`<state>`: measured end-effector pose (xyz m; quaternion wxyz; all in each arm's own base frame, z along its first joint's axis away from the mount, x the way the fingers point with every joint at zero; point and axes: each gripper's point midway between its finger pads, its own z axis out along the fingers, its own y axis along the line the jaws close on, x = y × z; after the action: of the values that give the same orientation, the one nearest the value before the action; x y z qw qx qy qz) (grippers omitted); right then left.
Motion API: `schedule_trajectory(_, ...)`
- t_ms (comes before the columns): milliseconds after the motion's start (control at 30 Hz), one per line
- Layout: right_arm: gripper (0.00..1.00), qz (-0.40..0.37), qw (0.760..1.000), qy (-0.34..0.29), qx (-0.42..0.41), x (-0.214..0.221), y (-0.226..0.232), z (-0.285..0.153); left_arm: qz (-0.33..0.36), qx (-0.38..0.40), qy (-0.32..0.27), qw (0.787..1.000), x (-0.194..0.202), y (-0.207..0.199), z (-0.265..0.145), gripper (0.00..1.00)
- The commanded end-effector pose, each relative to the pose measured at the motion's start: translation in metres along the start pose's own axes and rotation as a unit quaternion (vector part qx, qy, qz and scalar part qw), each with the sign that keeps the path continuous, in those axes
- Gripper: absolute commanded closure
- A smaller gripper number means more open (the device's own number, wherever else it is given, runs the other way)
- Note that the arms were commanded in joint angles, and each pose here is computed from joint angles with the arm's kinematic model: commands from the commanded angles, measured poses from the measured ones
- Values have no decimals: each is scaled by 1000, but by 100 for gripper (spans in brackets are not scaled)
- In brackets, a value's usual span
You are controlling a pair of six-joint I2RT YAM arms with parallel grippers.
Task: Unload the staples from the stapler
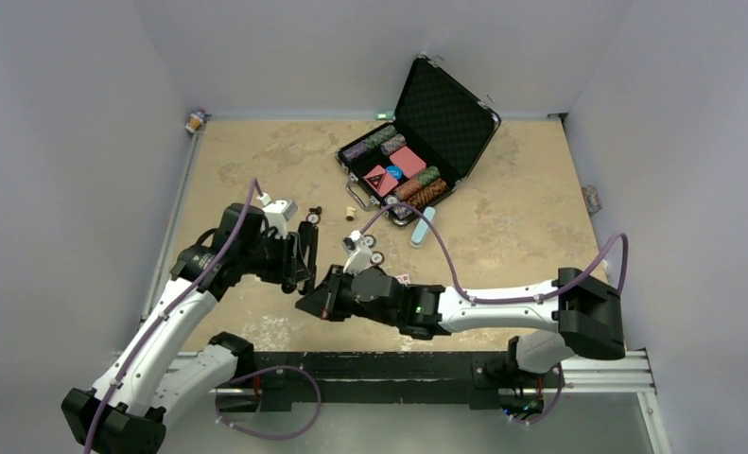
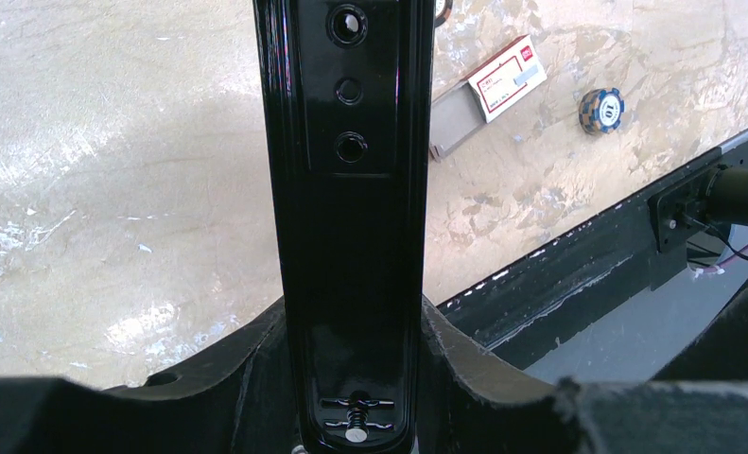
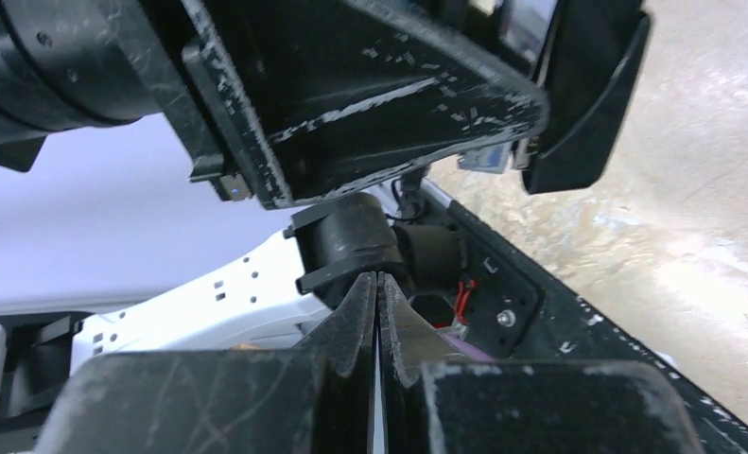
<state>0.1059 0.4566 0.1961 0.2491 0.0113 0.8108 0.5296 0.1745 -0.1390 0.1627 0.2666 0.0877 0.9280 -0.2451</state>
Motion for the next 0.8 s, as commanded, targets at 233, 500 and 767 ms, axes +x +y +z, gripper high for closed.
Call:
schedule_trajectory(233,100,29,999,-21,3,-5,5,38,24,29,-55,998,-27,-15,-6,100)
schedule_trajectory(500,100,56,996,-70,28,-51,-37,41,25,41,-53,997,-26,-19,-6,100)
schedule_trajectory(767,100,52,994,-76,64,-67,-66,48,28,56,-55,997,-25,-24,-8,100)
